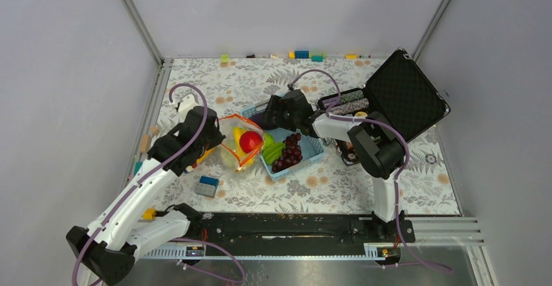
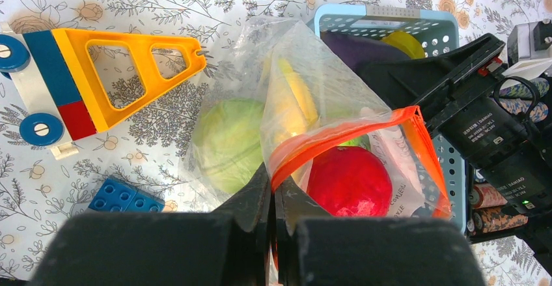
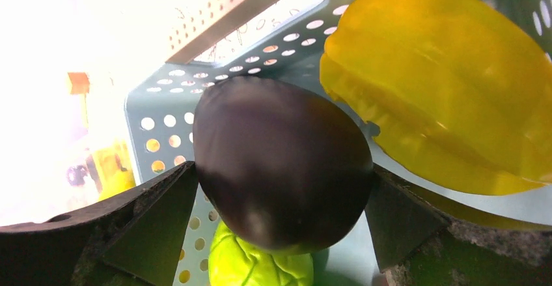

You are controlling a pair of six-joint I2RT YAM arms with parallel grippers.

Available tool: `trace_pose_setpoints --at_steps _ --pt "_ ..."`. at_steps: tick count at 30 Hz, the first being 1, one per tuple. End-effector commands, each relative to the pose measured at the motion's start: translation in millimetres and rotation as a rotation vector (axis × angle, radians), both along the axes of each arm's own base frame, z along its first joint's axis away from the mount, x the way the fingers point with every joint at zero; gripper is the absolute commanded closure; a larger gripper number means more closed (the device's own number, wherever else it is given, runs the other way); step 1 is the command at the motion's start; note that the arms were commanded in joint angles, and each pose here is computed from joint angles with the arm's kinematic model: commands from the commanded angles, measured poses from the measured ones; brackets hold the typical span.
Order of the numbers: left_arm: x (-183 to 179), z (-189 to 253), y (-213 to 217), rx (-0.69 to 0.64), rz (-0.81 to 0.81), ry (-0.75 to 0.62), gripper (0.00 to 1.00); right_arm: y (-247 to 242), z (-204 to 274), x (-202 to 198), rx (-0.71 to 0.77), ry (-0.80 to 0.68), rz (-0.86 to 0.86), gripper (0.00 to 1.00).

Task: Place the food in the zip-top bag and seal the zipper
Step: Pick up the fake vegetable from the bin.

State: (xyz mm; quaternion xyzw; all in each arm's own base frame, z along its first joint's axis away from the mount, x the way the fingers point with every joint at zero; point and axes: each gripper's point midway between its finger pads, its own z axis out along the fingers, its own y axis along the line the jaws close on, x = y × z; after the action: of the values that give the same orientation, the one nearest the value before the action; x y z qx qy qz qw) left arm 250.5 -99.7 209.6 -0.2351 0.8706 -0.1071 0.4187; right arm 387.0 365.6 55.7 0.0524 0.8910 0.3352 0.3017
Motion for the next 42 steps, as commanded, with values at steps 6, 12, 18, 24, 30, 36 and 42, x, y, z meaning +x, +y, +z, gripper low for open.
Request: trace_pose_setpoints --at_steps 6,12,18,24,30,36,42 --pt "6 1 -7 -0.021 -0.021 -0.019 1.0 -9 20 19 0.089 -0.021 -0.227 0.0" --pt "6 0 -7 -0.018 -0.026 -0.015 1.0 -5 17 21 0.122 -0.002 -0.254 0.04" --pt "6 4 -5 -0.018 -0.022 -0.028 1.0 -1 23 17 0.176 -0.03 -0.229 0.32" --pt "7 11 -7 -0.034 -0.026 -0.044 1.0 -9 30 11 0.191 -0.044 -0.241 0.52" --pt "8 22 -8 -0.046 -0.027 -0.068 1.0 -29 54 -4 0.159 -0.113 -0.23 0.62" --pt "3 28 -11 -0.069 -0.048 -0.07 1.0 -69 67 -35 0.045 -0.189 -0.206 0.68" --pt "0 31 -22 -0.099 -0.101 -0.053 1.0 -105 109 -65 -0.074 -0.348 -0.125 0.7"
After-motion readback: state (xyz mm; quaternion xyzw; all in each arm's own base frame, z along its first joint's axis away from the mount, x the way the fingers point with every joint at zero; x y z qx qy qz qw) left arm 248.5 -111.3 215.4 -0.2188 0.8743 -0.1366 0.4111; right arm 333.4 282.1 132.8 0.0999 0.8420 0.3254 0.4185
